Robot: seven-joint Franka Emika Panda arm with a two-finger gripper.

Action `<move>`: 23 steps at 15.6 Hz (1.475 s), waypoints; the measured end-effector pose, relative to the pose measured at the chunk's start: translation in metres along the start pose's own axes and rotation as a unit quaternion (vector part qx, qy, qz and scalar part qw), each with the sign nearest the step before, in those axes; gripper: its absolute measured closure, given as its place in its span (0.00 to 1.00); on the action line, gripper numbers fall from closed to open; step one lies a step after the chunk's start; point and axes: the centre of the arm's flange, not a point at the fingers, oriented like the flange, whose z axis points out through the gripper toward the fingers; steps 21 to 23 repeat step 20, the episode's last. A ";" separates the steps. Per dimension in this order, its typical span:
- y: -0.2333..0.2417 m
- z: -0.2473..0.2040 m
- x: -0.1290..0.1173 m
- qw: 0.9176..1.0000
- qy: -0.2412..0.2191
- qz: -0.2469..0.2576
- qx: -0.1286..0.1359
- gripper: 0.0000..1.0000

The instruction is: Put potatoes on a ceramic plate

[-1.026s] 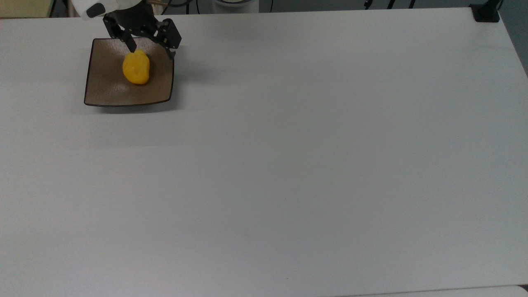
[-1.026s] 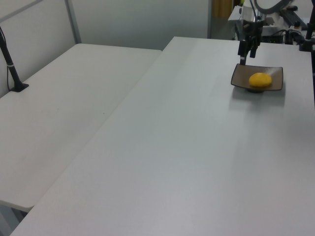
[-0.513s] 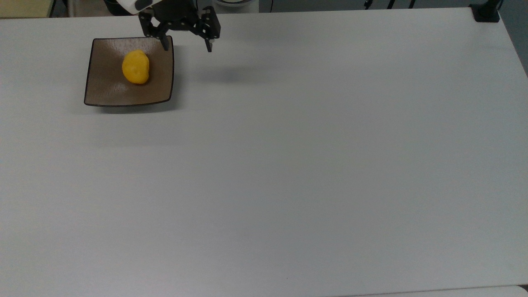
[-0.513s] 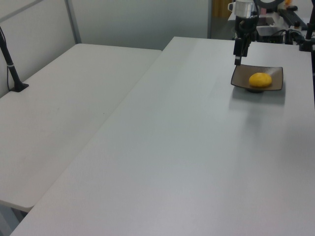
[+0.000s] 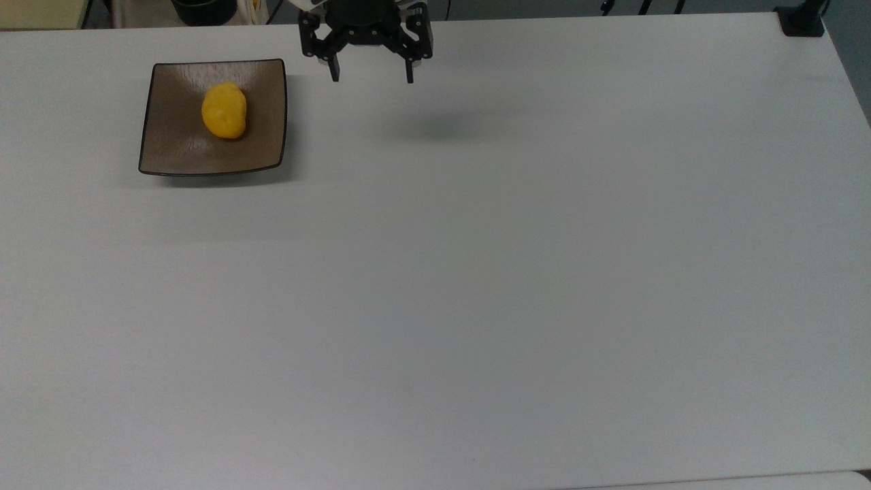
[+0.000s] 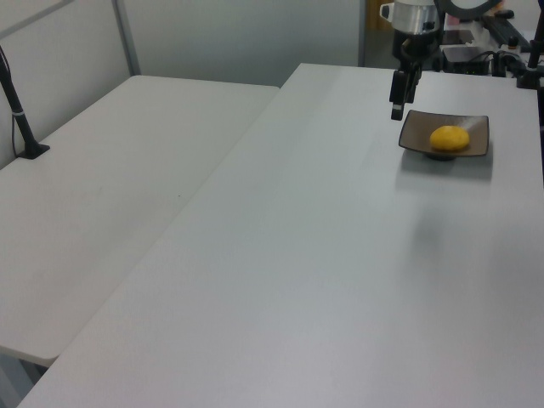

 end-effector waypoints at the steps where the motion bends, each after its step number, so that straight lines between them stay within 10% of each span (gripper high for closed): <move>1: -0.008 0.001 0.000 1.000 -0.001 -0.006 0.000 0.00; 23: -0.017 0.027 0.004 0.999 -0.023 -0.023 -0.018 0.00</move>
